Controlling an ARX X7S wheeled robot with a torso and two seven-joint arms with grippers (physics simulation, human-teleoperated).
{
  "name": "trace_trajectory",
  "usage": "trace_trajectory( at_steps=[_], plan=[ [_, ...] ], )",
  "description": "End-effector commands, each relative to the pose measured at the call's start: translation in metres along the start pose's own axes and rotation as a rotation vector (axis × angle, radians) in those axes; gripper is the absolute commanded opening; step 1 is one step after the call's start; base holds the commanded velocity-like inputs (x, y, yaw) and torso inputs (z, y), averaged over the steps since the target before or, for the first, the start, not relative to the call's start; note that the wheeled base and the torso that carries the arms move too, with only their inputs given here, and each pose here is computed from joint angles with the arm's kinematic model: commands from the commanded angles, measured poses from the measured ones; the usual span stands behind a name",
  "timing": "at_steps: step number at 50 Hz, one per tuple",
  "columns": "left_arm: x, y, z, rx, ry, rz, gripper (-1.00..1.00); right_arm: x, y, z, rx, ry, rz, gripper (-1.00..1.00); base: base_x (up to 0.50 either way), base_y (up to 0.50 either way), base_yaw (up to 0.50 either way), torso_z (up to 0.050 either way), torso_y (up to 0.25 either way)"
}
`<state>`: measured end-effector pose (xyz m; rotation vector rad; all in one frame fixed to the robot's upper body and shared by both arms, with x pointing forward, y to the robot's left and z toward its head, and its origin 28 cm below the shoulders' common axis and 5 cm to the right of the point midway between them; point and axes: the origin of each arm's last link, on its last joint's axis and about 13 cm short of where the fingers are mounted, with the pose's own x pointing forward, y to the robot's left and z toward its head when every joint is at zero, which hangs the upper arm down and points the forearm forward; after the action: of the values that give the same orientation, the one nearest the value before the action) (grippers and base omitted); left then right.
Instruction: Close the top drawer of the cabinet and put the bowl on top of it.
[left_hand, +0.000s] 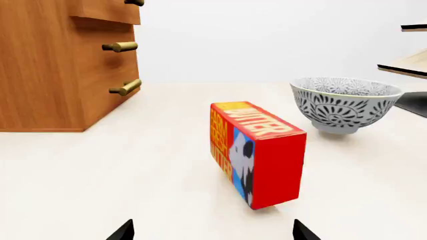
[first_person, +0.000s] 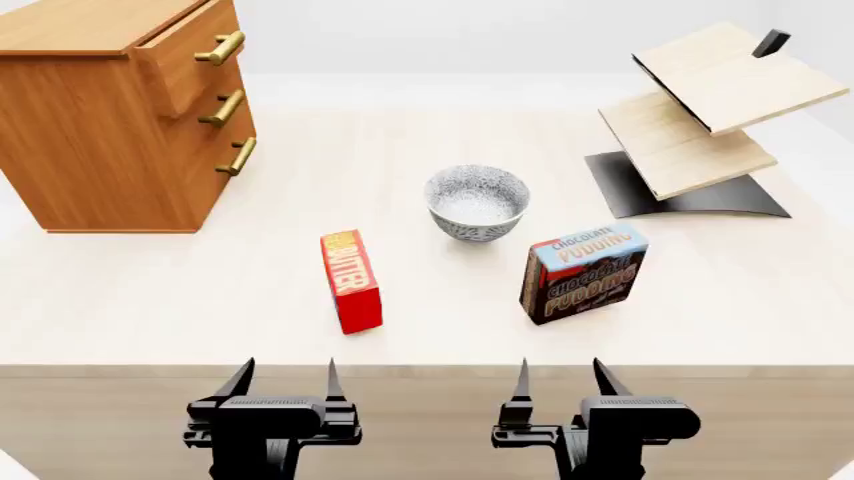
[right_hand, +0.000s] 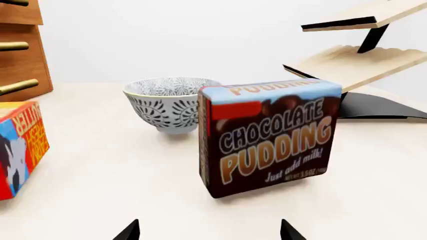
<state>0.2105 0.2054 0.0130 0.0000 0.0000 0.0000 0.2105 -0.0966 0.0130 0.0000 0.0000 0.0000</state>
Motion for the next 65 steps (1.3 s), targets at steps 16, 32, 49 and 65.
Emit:
trace_trajectory(
  at_steps=[16,32,49,65],
  plan=[
    [0.000,0.000,0.000,-0.006,-0.006,0.000,1.00,0.002,0.001,0.002,-0.015,0.008,0.004,1.00,0.00,0.00,0.00,0.000,0.000],
    [0.010,0.029,0.162,-0.068,-0.427,0.037,1.00,-0.027,-0.014,0.153,0.035,-0.408,0.021,1.00,0.00,0.00,0.00,0.000,0.000],
    [-0.074,0.044,0.288,0.071,-0.864,0.061,1.00,-0.079,-0.035,0.236,0.040,-0.722,-0.014,1.00,0.00,0.00,0.00,0.000,0.000],
    [-0.061,0.048,0.282,0.060,-0.877,0.054,1.00,-0.080,-0.034,0.237,0.038,-0.733,-0.013,1.00,0.00,0.00,0.00,0.000,0.000]
  ],
)
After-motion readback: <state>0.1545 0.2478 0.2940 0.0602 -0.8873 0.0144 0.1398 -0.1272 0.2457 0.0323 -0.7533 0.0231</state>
